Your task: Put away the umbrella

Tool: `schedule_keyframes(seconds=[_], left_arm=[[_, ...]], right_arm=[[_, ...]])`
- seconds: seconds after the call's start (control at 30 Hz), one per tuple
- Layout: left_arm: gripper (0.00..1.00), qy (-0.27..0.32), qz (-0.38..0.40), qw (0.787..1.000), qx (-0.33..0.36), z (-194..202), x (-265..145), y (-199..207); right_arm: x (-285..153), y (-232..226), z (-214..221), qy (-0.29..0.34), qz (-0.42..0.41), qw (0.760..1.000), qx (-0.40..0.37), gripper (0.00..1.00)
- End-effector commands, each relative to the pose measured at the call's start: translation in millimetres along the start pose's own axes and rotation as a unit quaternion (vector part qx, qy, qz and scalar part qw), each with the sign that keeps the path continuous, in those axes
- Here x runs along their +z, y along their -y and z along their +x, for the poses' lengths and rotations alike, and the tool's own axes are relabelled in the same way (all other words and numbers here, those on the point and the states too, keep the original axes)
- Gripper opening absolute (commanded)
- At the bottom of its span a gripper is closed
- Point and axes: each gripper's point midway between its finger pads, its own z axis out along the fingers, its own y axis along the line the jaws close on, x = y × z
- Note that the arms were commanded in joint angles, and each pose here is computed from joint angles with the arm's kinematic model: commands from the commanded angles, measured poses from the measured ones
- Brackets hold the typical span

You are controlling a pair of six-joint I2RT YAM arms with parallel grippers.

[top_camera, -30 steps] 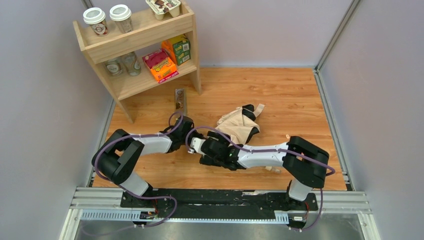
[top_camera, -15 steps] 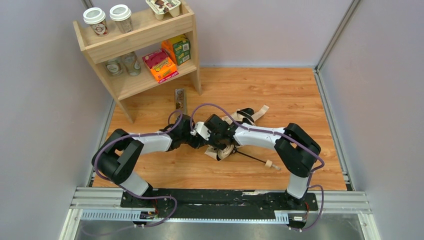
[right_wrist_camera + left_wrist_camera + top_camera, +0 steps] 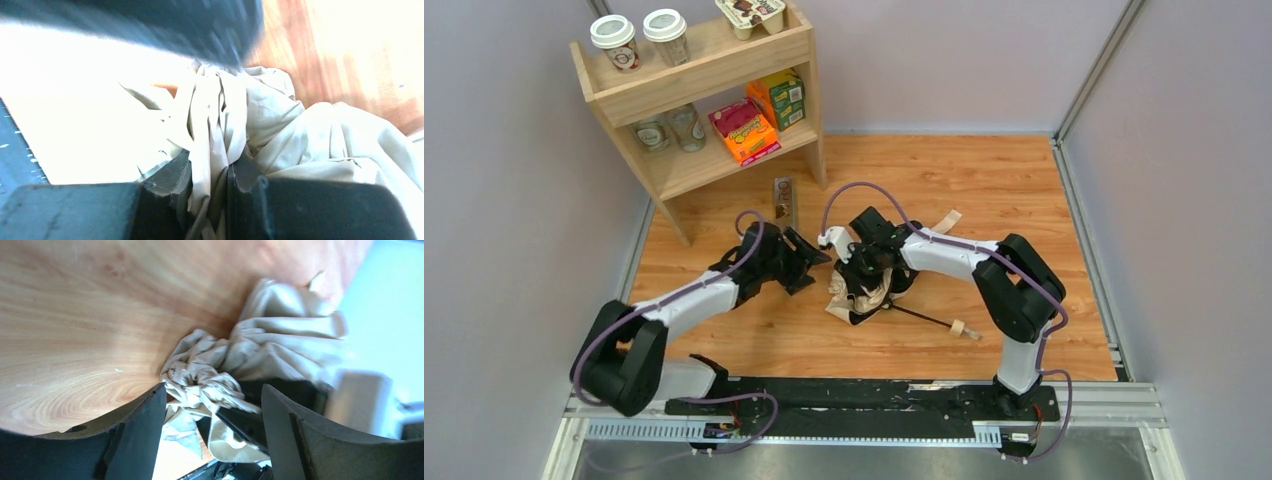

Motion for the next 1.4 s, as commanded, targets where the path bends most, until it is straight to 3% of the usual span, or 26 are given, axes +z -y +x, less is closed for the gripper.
schedule_keyframes(seconds=[0.0,0.1,0.23,0.37,0.53,0.77,1.37], left_arm=[[0.76,0.075,0.08,0.989,0.099,-31,-43,27],[0.77,0.082,0.108,0.985,0.106,-28,-64,25],[0.77,0.05,0.167,0.98,0.101,-5,-73,16],[0.78,0.028,0.206,0.976,0.056,10,-79,14],[0.78,0.042,0.163,0.986,-0.015,18,-67,5],[0.79,-0.005,0.146,0.988,-0.055,32,-24,22],[0.79,-0.047,0.008,0.994,-0.098,61,47,-21]], right_arm=[[8,-35,35,-0.027,-0.112,0.988,0.104,0.0],[7,-38,29,-0.009,-0.146,0.981,0.127,0.0],[6,-32,24,0.013,-0.171,0.972,0.162,0.0],[3,-20,19,0.048,-0.179,0.963,0.197,0.0],[1,-14,16,0.065,-0.183,0.96,0.203,0.0],[0,-13,12,0.078,-0.189,0.958,0.202,0.0],[-8,-14,1,0.09,-0.199,0.96,0.175,0.0]])
